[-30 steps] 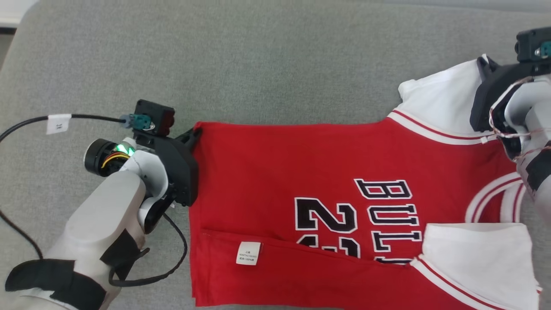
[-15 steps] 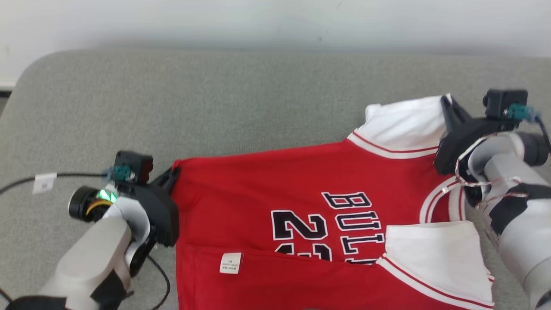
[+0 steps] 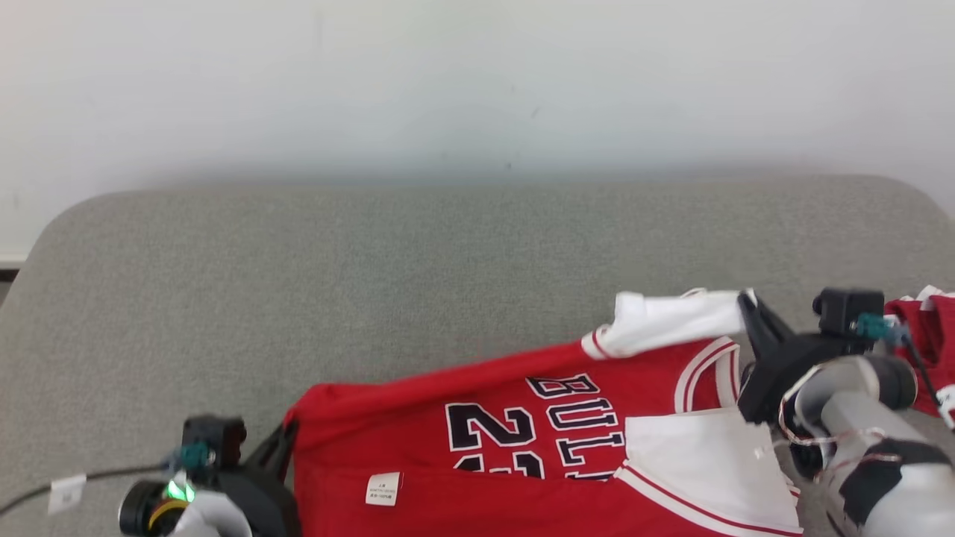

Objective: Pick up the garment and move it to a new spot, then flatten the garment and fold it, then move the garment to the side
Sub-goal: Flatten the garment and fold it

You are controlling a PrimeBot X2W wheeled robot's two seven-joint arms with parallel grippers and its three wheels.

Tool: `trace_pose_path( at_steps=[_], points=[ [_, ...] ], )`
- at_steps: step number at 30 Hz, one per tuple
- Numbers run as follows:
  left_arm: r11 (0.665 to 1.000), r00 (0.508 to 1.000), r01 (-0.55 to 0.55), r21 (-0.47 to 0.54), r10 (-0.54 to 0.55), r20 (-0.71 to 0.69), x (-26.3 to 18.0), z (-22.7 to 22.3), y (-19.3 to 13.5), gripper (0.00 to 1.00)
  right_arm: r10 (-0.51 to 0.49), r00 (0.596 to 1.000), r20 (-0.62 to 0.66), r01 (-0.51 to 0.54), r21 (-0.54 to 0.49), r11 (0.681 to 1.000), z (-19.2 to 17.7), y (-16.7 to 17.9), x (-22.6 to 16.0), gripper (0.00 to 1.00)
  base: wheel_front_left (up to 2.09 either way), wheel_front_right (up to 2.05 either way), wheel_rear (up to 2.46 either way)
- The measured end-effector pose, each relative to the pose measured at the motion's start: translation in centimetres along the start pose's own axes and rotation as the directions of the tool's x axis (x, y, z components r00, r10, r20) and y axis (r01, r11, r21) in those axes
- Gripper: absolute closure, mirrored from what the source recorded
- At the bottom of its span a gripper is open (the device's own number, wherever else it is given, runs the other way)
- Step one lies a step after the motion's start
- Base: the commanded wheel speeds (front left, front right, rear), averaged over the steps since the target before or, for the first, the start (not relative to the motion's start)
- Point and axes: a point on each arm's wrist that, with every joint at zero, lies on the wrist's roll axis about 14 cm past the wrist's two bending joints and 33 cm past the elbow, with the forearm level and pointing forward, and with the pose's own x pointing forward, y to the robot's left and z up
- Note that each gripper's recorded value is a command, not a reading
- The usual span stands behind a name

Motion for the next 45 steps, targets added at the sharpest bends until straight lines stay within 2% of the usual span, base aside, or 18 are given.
trace_pose_path(
  at_steps=[13, 18, 27, 32, 38, 39, 40, 41, 45],
  points=[
    [0.997, 0.999, -0.032, -0.064, 0.03, -0.035, -3.5, -5.1, -1.7, 1.0, -0.045, 0.996, -0.082, 0.056, 0.141, 0.988, -6.2, -0.4, -5.4, 1.0, 0.0, 0.0, 0.0],
    [0.996, 0.999, -0.038, -0.086, 0.037, -0.015, -4.0, -5.4, -2.2, 1.0, -0.071, 0.994, -0.08, 0.084, 0.179, 0.98, -6.9, -1.1, -6.6, 1.0, 0.0, 0.0, 0.0],
    [0.998, 0.996, -0.032, -0.057, 0.037, 0.083, -4.0, -3.2, -3.0, 1.0, -0.107, 0.992, -0.067, 0.12, 0.227, 0.966, -7.8, -1.5, -8.0, 1.0, 0.0, 0.0, 0.0],
    [0.998, 0.993, -0.031, -0.046, 0.036, 0.11, -4.3, -2.7, -3.1, 1.0, -0.116, 0.991, -0.073, 0.13, 0.231, 0.964, -8.5, -1.4, -8.5, 1.0, 0.0, 0.0, 0.0],
    [0.998, 0.995, -0.036, -0.054, 0.04, 0.086, -5.1, -4.2, -3.4, 1.0, -0.129, 0.987, -0.098, 0.148, 0.218, 0.965, -9.5, -1.6, -8.9, 1.0, 0.0, 0.0, 0.0],
    [0.998, 0.995, -0.037, -0.058, 0.042, 0.086, -5.1, -4.3, -3.4, 0.75, -0.133, 0.986, -0.097, 0.151, 0.216, 0.965, -9.5, -1.7, -8.9, 0.65, 0.0, 0.0, 0.0],
    [0.997, 0.995, -0.041, -0.058, 0.046, 0.089, -5.1, -4.2, -3.4, 0.16, -0.137, 0.986, -0.095, 0.154, 0.213, 0.965, -9.4, -1.8, -8.9, 0.0, 0.0, 0.0, 0.0],
    [0.998, 0.995, -0.046, -0.053, 0.051, 0.09, -5.1, -4.2, -3.4, 0.0, -0.14, 0.986, -0.093, 0.157, 0.215, 0.964, -9.4, -1.8, -8.8, 0.0, 0.0, 0.0, 0.0],
    [0.995, 0.987, -0.103, -0.003, 0.103, 0.121, -5.4, -3.7, -3.0, 0.0, -0.156, 0.987, -0.046, 0.163, 0.227, 0.96, -8.0, -2.2, -8.4, 0.0, 0.0, 0.0, 0.0]
  ],
)
